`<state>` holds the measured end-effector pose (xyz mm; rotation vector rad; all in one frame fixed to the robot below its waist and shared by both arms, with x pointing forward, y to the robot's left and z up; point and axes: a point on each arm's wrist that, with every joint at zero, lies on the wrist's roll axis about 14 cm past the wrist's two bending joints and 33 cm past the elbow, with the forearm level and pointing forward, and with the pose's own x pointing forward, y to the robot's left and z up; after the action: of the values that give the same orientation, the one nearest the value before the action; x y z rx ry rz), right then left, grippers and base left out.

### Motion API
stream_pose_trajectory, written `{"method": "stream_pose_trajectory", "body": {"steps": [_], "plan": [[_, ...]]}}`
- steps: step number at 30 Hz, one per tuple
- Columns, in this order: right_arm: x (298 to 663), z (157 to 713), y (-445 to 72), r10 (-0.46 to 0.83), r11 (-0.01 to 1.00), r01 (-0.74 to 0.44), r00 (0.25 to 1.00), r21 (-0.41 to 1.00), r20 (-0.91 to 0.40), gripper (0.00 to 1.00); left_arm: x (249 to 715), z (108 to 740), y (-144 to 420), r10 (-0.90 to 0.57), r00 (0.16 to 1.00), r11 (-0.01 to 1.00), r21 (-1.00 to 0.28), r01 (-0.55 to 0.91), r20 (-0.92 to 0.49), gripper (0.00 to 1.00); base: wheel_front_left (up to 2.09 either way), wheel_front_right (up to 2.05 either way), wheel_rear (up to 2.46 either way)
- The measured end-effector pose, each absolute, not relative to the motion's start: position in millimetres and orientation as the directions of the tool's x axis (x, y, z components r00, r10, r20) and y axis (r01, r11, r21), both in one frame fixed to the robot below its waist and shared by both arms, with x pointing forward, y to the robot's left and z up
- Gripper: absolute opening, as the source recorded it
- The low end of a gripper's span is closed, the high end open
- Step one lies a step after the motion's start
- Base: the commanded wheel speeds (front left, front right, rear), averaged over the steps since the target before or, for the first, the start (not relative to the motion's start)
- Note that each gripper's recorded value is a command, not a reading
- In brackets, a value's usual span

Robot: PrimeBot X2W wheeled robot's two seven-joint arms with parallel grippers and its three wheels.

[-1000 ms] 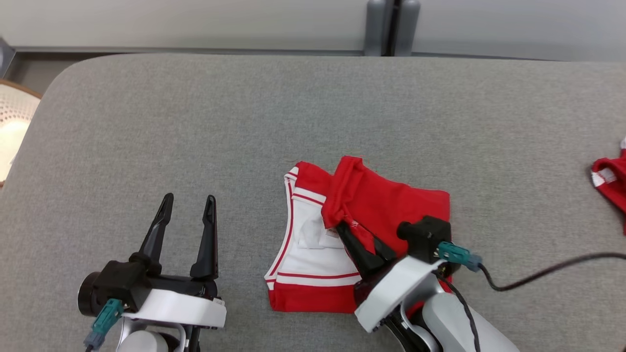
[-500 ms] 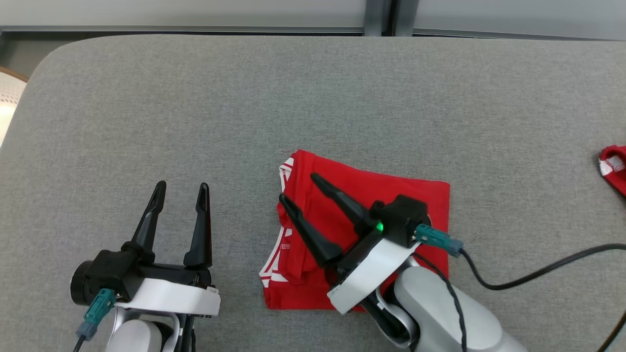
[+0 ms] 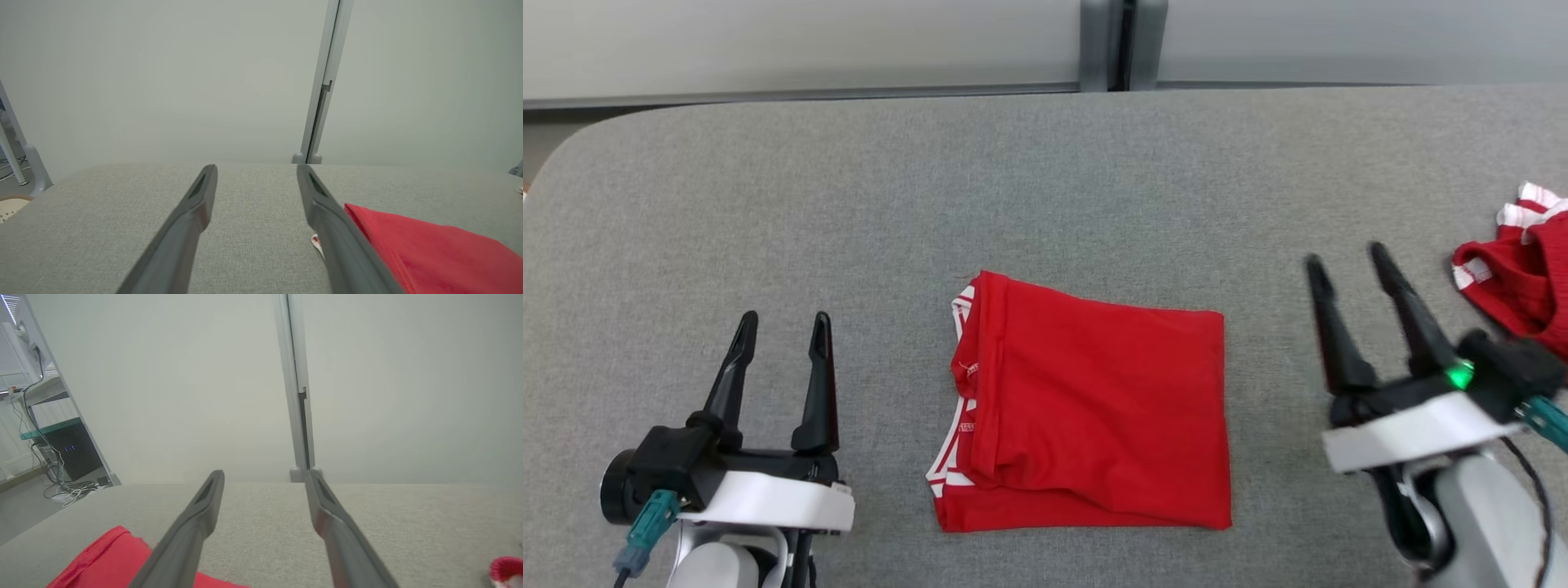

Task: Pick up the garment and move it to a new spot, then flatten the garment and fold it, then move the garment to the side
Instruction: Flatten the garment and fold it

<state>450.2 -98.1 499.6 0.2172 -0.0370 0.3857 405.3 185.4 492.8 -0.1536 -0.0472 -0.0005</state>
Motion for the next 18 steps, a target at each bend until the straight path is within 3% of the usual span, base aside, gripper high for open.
{"method": "stream_pose_trajectory", "body": {"steps": [6,18], "plan": [[422.6,494.8,-148.7,0.246,0.957,-0.246,0.969,0.155,0.017,1.00,390.2,491.3,191.3,0.006,0.999,0.990,-0.139,-0.001,0.036,1.00,0.00,0.00,0.00],[367.5,510.3,-159.1,0.203,0.969,-0.201,0.979,0.147,-0.003,1.00,351.1,494.6,194.6,0.000,1.000,0.993,-0.115,0.002,0.023,1.00,0.00,0.00,0.00]]}}
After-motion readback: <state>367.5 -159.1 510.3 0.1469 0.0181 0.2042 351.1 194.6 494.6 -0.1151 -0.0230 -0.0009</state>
